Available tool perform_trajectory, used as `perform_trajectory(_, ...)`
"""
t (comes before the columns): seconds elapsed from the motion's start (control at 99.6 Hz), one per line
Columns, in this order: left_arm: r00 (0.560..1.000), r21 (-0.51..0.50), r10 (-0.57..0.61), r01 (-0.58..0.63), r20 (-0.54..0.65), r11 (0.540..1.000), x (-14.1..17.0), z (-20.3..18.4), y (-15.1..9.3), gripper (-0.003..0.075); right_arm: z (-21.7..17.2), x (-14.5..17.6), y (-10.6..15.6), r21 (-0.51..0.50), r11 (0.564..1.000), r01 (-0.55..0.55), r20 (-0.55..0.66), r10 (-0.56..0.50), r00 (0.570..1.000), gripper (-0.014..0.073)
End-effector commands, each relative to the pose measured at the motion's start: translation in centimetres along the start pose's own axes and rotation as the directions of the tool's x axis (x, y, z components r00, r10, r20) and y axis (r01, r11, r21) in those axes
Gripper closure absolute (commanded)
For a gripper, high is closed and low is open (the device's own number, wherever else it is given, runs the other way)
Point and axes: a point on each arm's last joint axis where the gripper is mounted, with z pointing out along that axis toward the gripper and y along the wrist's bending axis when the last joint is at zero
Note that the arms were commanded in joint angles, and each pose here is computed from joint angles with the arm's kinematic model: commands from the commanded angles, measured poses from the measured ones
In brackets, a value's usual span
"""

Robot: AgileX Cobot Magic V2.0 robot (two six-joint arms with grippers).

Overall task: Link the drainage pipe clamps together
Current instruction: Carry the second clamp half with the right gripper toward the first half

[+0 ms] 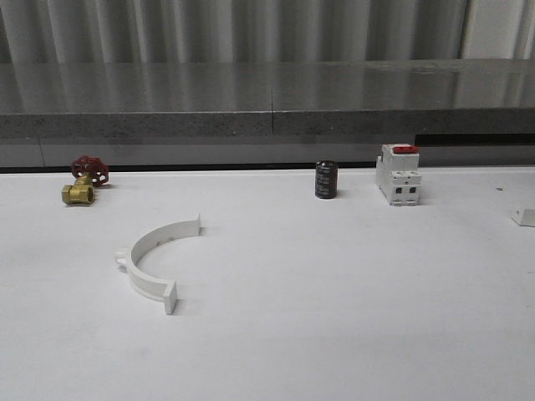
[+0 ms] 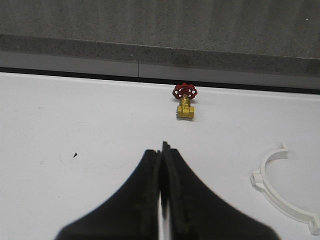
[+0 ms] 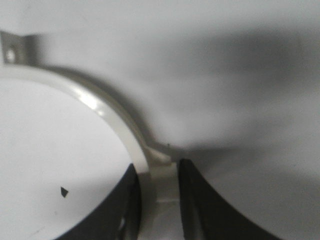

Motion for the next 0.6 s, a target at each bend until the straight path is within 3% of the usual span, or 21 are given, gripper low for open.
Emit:
perform_trajectory(0.0, 0.996, 0.022, 0.002, -0.004, 0.088, 1.0, -1.4, -0.3, -0.3, 0.0741, -2.2, -1.3, -0.2, 0.011, 1.0, 0.008, 0.095, -0.009, 0.995, 0.0531)
perform_trajectory(0.361, 0.996, 0.022, 0.002, -0.004, 0.088, 1.0, -1.4, -0.3, -0.3, 0.0741, -2.4, -1.2, 0.4, -0.017, 1.0, -0.008, 0.081, 0.009, 0.997, 0.0536)
perform_trajectory(0.592, 0.996, 0.022, 0.002, -0.004, 0.088, 1.0, -1.4, -0.3, -0.3, 0.0741, -4.7, -0.9, 5.4, -0.092, 0.996, 0.012, 0.061, -0.006, 0.998, 0.0535)
